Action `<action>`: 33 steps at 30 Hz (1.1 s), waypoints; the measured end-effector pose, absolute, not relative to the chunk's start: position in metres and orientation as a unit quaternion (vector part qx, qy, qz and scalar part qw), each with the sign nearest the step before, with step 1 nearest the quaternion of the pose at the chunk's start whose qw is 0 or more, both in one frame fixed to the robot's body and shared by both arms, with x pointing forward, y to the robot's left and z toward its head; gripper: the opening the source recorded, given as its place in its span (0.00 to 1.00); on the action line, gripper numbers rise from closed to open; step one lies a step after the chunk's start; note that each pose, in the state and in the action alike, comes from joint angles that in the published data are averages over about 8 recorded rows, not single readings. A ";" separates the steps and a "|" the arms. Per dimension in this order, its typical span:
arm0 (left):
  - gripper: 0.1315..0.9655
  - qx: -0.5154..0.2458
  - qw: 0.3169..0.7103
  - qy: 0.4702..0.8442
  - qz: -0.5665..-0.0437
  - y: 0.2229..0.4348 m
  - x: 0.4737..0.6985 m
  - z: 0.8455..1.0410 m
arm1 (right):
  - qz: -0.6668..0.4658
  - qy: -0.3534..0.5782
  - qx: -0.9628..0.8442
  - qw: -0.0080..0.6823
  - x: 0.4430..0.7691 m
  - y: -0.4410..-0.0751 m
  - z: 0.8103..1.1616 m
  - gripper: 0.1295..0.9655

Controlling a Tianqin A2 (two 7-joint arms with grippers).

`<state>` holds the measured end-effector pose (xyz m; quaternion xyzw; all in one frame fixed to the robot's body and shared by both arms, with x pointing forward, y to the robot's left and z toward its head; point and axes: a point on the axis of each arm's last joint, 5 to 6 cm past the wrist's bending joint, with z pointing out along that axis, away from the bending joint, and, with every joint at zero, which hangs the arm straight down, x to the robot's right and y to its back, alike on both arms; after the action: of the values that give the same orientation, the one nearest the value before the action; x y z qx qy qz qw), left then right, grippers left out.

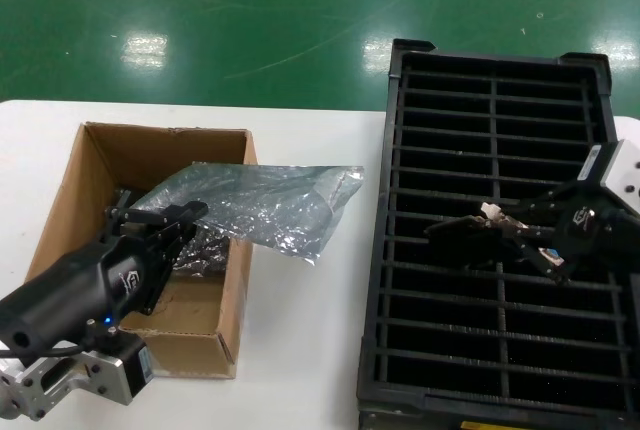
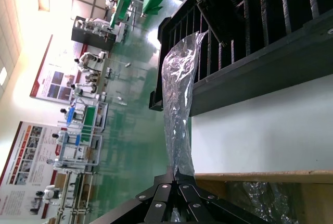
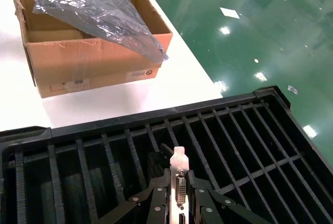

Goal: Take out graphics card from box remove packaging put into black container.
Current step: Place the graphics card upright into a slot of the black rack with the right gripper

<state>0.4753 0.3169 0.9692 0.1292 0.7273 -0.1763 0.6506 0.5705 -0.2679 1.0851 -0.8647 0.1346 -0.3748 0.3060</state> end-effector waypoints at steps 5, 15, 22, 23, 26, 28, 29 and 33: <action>0.01 0.129 0.651 0.727 -0.176 0.317 0.475 0.969 | -0.374 0.122 -0.867 0.307 0.571 -0.268 1.088 0.07; 0.01 0.129 0.651 0.727 -0.176 0.317 0.475 0.969 | -0.373 0.093 -0.870 0.308 0.569 -0.272 1.091 0.07; 0.01 0.129 0.651 0.727 -0.176 0.317 0.475 0.969 | -0.373 0.087 -0.873 0.302 0.574 -0.272 1.090 0.07; 0.01 0.129 0.651 0.727 -0.176 0.317 0.475 0.969 | -0.373 0.087 -0.873 0.301 0.575 -0.272 1.089 0.07; 0.01 0.129 0.651 0.727 -0.176 0.317 0.475 0.969 | -0.374 0.087 -0.875 0.296 0.579 -0.271 1.088 0.07; 0.01 0.129 0.651 0.727 -0.176 0.317 0.475 0.969 | -0.375 0.088 -0.875 0.292 0.582 -0.270 1.087 0.07; 0.01 0.129 0.651 0.727 -0.176 0.317 0.475 0.969 | -0.375 0.088 -0.876 0.291 0.583 -0.270 1.087 0.07; 0.01 0.129 0.651 0.727 -0.176 0.317 0.475 0.969 | -0.375 0.089 -0.878 0.284 0.588 -0.270 1.086 0.07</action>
<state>0.4753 0.3169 0.9692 0.1292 0.7273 -0.1763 0.6506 0.5883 -0.2700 1.0864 -0.8781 0.0894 -0.3746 0.2841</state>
